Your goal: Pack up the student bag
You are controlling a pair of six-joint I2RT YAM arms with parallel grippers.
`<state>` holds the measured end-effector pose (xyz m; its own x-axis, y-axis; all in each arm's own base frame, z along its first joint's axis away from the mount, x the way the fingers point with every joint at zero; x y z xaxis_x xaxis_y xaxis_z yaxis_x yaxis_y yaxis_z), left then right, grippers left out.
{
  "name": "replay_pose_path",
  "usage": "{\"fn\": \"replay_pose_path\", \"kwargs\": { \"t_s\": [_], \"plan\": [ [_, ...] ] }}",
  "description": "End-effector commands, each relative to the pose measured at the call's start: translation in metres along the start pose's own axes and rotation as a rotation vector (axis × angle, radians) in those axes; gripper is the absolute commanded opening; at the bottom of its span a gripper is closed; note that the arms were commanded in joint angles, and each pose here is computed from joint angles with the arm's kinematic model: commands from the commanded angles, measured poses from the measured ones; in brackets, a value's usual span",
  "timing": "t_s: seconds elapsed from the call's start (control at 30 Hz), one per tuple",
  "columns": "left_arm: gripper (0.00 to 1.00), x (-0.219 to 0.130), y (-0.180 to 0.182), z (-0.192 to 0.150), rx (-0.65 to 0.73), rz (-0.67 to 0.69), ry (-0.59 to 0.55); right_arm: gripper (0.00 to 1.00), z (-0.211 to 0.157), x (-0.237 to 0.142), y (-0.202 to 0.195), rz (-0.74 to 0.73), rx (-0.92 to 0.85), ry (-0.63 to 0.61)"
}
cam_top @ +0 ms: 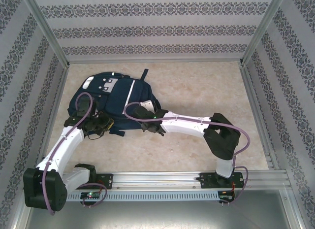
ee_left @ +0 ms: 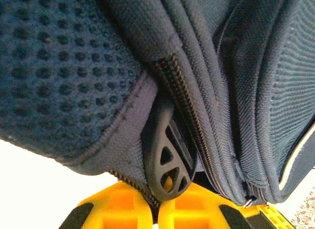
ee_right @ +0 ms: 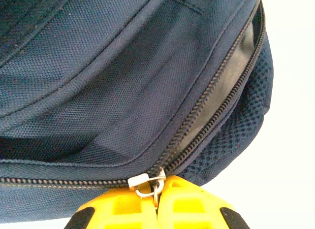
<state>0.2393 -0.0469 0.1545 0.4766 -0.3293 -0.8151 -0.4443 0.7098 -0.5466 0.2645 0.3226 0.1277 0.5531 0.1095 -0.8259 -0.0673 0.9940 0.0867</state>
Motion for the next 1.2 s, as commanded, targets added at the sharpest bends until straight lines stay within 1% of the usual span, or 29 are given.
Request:
{"fn": "replay_pose_path", "kwargs": {
  "t_s": [0.0,0.17,0.3,0.33,0.37,0.47,0.5,0.53,0.67,0.77,0.83,0.93,1.0,1.07,1.17],
  "plan": [
    [0.00,-0.019,0.027,0.042,0.035,0.170,-0.153,0.00,0.010,0.003,-0.067,-0.253,-0.055,0.013],
    [0.00,-0.010,0.041,0.077,0.022,0.188,-0.145,0.00,0.010,-0.002,-0.048,-0.130,-0.053,0.064],
    [0.00,-0.007,0.040,0.090,0.020,0.162,-0.125,0.00,0.006,-0.012,-0.021,0.005,-0.061,0.107],
    [0.01,-0.008,0.037,0.090,0.019,0.154,-0.125,0.00,0.004,-0.016,-0.015,0.043,-0.061,0.126],
    [0.09,-0.010,0.035,0.090,0.017,0.138,-0.126,0.00,0.003,-0.019,-0.009,0.081,-0.058,0.143],
    [0.28,-0.020,0.028,0.078,-0.022,0.078,-0.125,0.00,-0.004,-0.032,0.010,0.186,-0.062,0.204],
    [0.33,-0.024,0.026,0.072,-0.037,0.063,-0.118,0.00,-0.006,-0.036,0.014,0.205,-0.061,0.220],
    [0.36,-0.029,0.025,0.064,-0.052,0.055,-0.117,0.00,-0.008,-0.039,0.017,0.221,-0.063,0.238],
    [0.40,-0.038,0.017,0.028,-0.104,-0.020,-0.096,0.00,-0.015,-0.048,0.027,0.289,-0.032,0.311],
    [0.40,-0.027,0.009,0.001,-0.154,-0.083,-0.022,0.00,-0.020,-0.053,0.035,0.335,-0.022,0.356],
    [0.39,-0.019,-0.001,-0.015,-0.160,-0.116,0.010,0.00,-0.021,-0.056,0.038,0.360,-0.022,0.376],
    [0.39,-0.017,-0.022,-0.033,-0.133,-0.153,0.006,0.00,-0.023,-0.064,0.043,0.386,-0.039,0.396],
    [0.41,-0.016,-0.029,-0.043,-0.124,-0.148,0.006,0.00,-0.023,-0.067,0.044,0.387,-0.058,0.395],
    [0.45,-0.011,-0.032,-0.050,-0.131,-0.151,0.017,0.00,-0.022,-0.065,0.044,0.380,-0.062,0.398],
    [0.50,0.004,-0.036,-0.056,-0.145,-0.161,0.022,0.00,-0.024,-0.066,0.048,0.394,-0.066,0.410]
  ]
}}
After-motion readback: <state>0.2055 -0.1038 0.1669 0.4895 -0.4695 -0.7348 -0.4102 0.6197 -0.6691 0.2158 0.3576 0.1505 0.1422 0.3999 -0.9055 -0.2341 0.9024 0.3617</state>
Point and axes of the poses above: each hand's point on the last joint's axis, 136 mm out from that joint toward the fingers, its own x axis out along the fingers, its own y axis along the line the jaws close on, z = x × y, the point moved 5 cm from there along -x, back along the fingers, and after that the axes turned 15 degrees about x, right-handed, at the moved point
